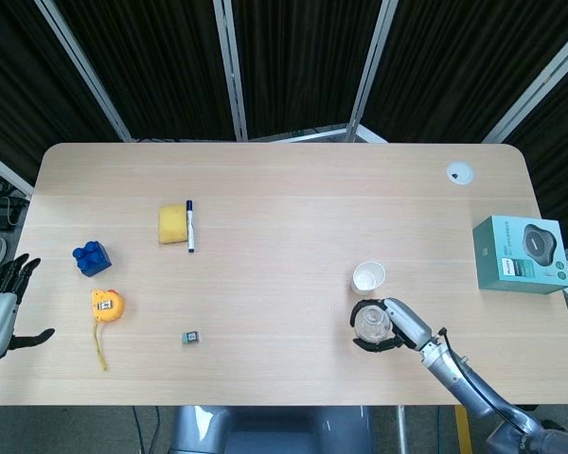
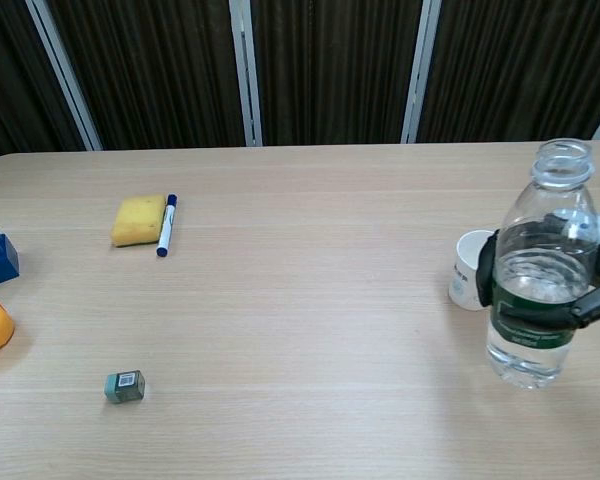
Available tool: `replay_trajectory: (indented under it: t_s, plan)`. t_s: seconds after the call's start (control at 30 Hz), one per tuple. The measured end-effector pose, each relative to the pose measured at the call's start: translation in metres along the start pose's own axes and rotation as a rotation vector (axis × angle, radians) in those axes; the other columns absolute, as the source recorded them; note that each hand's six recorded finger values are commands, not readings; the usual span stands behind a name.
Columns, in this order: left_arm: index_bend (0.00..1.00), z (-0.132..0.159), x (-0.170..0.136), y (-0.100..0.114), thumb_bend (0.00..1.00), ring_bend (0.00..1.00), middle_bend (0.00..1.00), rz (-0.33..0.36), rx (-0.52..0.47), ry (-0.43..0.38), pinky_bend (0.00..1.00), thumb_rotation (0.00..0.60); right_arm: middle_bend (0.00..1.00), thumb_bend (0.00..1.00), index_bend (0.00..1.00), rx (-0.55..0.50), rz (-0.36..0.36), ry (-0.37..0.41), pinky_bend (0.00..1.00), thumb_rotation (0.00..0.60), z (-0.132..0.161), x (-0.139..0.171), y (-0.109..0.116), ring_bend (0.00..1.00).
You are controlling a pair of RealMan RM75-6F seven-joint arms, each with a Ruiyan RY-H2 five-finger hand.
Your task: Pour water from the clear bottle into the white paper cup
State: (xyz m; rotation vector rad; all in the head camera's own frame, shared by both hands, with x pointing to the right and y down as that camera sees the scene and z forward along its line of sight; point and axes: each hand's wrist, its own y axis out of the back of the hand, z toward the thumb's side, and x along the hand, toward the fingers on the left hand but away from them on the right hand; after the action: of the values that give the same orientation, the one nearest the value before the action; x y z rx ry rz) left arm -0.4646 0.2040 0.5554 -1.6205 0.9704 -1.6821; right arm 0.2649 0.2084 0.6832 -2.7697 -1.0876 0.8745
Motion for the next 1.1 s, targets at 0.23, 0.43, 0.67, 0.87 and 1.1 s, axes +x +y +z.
replay_trajectory:
  t_s: [0.23, 0.43, 0.67, 0.87, 1.1]
  plan:
    - [0.00, -0.002, 0.003, -0.003, 0.00, 0.00, 0.00, -0.010, 0.005, 0.013, 0.00, 0.600, 0.63, 0.83, 0.56, 0.009, 0.010, 0.012, 0.50, 0.600, -0.004, -0.025, -0.020, 0.54]
    - [0.00, -0.003, 0.004, -0.003, 0.00, 0.00, 0.00, -0.007, 0.002, 0.016, 0.00, 0.600, 0.63, 0.83, 0.56, 0.031, 0.014, 0.016, 0.50, 0.600, -0.008, -0.038, -0.037, 0.53]
    - [0.00, -0.002, 0.004, -0.005, 0.00, 0.00, 0.00, -0.014, 0.007, 0.013, 0.00, 0.600, 0.63, 0.83, 0.56, 0.072, 0.001, 0.035, 0.50, 0.600, -0.011, -0.041, -0.045, 0.53]
    - [0.00, -0.001, 0.004, -0.005, 0.00, 0.00, 0.00, -0.016, 0.009, 0.012, 0.00, 0.600, 0.60, 0.59, 0.51, 0.075, -0.018, 0.022, 0.49, 0.600, -0.019, -0.039, -0.043, 0.51]
    - [0.00, 0.000, 0.003, -0.007, 0.00, 0.00, 0.00, -0.022, 0.011, 0.008, 0.00, 0.600, 0.49, 0.23, 0.32, 0.072, -0.020, 0.017, 0.37, 0.600, -0.024, -0.033, -0.042, 0.39]
